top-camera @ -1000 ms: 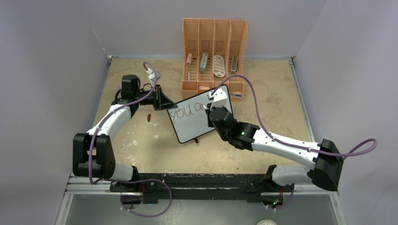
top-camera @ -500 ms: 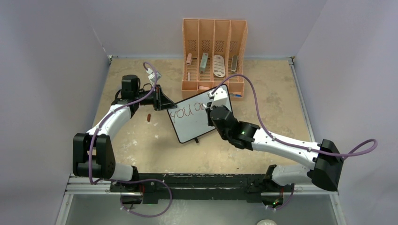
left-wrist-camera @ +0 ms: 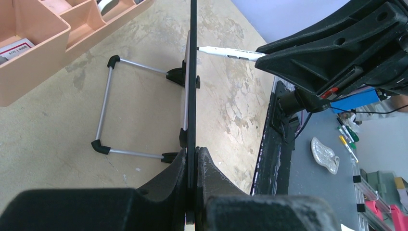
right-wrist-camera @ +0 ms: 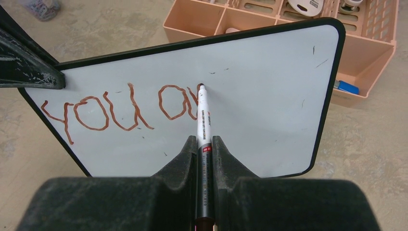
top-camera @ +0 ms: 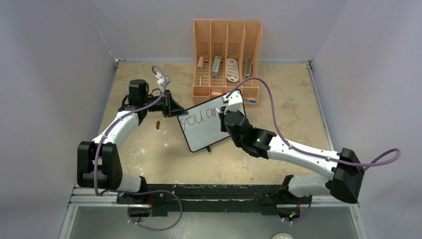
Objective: Write a sentence on the whiteboard
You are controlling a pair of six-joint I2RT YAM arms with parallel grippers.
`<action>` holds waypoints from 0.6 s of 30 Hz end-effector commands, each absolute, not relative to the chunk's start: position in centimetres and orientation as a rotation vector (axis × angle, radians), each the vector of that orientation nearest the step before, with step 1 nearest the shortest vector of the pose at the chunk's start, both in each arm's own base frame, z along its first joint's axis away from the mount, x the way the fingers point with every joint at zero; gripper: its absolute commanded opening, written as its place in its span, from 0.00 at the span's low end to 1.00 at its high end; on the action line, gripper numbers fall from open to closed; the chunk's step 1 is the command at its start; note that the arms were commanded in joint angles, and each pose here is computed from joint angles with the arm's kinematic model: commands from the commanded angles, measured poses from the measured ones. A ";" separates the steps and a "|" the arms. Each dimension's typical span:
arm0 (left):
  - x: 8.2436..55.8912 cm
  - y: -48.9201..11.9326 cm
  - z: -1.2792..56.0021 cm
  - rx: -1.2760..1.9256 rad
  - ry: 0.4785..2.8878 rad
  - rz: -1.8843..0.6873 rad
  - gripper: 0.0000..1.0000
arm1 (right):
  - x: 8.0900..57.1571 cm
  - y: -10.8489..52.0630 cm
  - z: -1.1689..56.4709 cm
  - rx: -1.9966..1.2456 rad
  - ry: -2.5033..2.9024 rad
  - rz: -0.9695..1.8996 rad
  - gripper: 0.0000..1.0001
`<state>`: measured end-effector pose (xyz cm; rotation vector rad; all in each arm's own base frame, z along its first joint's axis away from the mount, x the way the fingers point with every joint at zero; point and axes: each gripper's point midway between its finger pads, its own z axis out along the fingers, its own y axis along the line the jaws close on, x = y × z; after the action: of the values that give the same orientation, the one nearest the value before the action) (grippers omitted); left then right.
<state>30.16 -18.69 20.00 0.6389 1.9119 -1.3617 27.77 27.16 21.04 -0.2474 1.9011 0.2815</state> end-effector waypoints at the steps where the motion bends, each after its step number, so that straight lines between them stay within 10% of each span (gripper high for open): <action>1: 30.2 -19.1 21.4 0.703 1.851 -1.358 0.00 | 28.9 26.6 23.4 -0.162 1.850 0.290 0.00; 18: 30.3 -19.0 21.5 0.700 1.853 -1.347 0.00 | 27.7 25.2 23.6 -0.151 1.860 0.345 0.00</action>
<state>30.16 -18.67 19.94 0.6353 1.9162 -1.3603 27.78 25.78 23.25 -0.1825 1.8675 0.3197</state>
